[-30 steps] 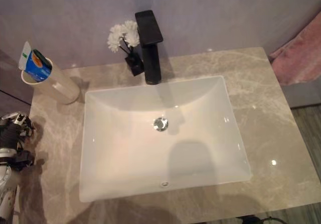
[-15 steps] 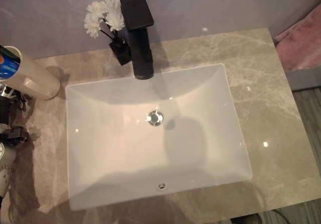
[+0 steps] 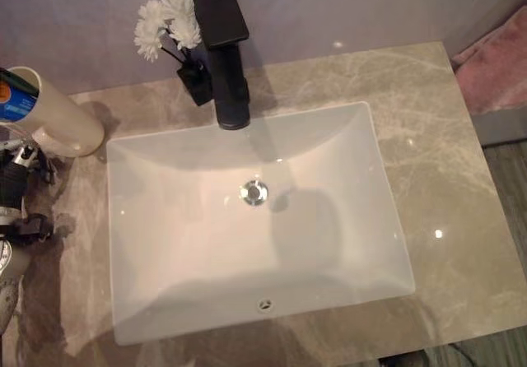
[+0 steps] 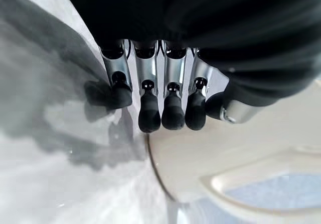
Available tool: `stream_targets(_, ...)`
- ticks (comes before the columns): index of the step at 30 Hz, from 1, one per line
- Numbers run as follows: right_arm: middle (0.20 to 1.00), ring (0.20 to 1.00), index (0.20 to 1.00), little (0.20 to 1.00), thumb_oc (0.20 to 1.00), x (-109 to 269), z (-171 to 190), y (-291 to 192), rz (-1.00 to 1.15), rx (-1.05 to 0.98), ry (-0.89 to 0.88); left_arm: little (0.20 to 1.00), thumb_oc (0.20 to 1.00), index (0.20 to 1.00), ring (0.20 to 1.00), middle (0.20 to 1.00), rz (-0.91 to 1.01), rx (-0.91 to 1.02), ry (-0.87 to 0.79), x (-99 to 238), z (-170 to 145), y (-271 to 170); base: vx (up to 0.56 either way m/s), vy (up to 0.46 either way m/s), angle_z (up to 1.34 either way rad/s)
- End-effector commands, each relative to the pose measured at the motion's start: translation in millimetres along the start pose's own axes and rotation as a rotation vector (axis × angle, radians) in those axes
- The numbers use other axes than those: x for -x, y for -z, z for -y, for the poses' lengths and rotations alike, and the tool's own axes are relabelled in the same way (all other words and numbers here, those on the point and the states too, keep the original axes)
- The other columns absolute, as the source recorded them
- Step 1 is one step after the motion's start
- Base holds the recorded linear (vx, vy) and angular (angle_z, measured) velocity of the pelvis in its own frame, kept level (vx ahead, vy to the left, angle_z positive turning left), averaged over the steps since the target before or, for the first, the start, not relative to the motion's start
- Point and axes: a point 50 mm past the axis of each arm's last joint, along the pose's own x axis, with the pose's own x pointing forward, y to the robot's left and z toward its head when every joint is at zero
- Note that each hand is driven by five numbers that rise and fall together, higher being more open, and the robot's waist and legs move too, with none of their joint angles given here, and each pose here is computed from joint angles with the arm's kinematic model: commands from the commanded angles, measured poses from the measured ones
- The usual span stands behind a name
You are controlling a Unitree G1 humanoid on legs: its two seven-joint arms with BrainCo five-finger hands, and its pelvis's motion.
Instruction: Put brush and paste in cup on sink, flatten towel.
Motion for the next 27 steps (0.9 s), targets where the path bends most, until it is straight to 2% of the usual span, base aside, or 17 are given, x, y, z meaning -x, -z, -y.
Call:
stream_targets(1,1.000,1.000,1.000,1.000,1.000,-5.9,17.2,-16.1,0.084,0.024,0.032,0.200,0.200,0.200,0.200,0.200,-0.048,-0.041,-0.022,10.2,-9.0,11.3,0.00,0.000,0.00)
stream_targets(10,1.000,1.000,1.000,1.000,1.000,-6.2,18.8,-15.6,0.082,0.034,0.026,0.200,0.200,0.200,0.200,0.200,-0.052,-0.012,0.026,23.0,-3.9,12.4,-0.02,-0.013,0.09)
stream_targets(20,1.000,1.000,1.000,1.000,1.000,-7.3,20.4,-20.8,0.104,0.031,0.034,0.200,0.200,0.200,0.200,0.200,0.048,-0.016,0.032,-1.4,1.0,-8.6,-0.05,-0.011,0.01)
stream_targets(27,1.000,1.000,1.000,1.000,1.000,-7.5,19.9,-19.7,0.098,0.028,0.031,0.200,0.200,0.200,0.200,0.200,0.037,0.026,0.073,-9.0,21.1,-1.6,0.00,0.000,0.00)
